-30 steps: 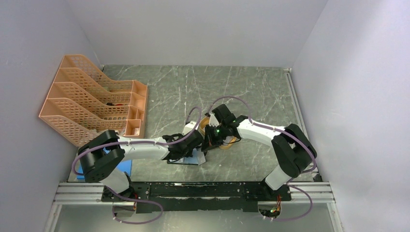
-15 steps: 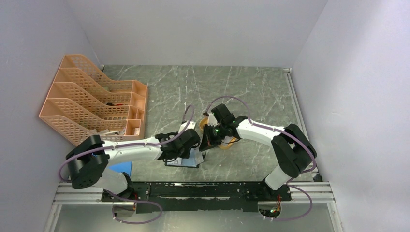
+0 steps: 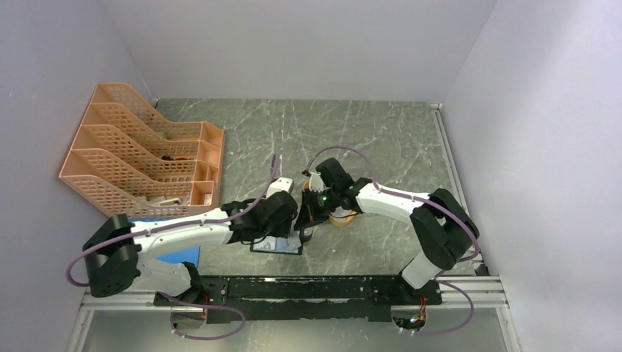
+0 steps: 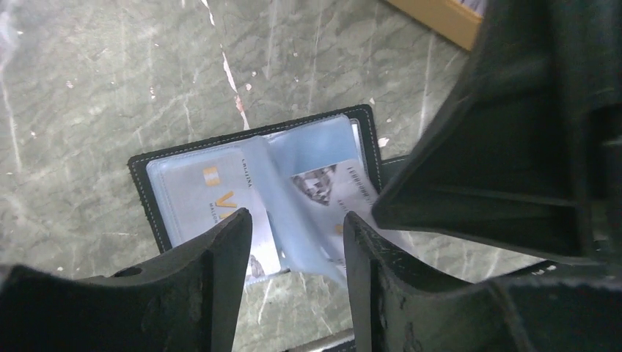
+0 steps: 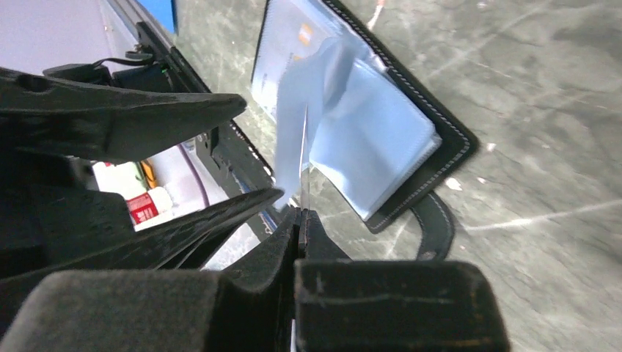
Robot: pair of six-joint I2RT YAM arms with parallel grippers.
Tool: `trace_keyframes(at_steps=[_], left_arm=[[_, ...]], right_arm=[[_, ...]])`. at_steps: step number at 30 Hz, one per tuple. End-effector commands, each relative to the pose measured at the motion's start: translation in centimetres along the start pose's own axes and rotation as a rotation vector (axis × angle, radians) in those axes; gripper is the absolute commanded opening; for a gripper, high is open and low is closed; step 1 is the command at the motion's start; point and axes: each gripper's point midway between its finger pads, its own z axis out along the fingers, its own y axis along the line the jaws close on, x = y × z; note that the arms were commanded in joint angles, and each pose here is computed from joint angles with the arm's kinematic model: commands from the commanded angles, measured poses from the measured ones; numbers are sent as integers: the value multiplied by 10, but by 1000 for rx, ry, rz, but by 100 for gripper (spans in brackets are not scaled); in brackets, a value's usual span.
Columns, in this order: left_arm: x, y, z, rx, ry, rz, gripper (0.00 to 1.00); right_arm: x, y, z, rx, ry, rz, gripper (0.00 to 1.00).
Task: Put the credit cards into the card holder
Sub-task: Turn over the card slot in the card holder.
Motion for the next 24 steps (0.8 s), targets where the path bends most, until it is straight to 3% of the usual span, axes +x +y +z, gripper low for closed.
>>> trace_keyframes(at_steps=[1, 9, 16, 24], left_arm=[[-17, 8, -24, -4, -75, -57, 55], [-6, 38, -32, -73, -98, -90, 55], [19, 67, -9, -165, -50, -107, 52], [21, 98, -12, -218, -79, -244, 51]], right_arm=[[3, 15, 17, -42, 17, -2, 0], [-3, 15, 42, -23, -24, 64, 0], [-3, 8, 32, 25, -93, 109, 0], [11, 12, 26, -17, -76, 108, 0]])
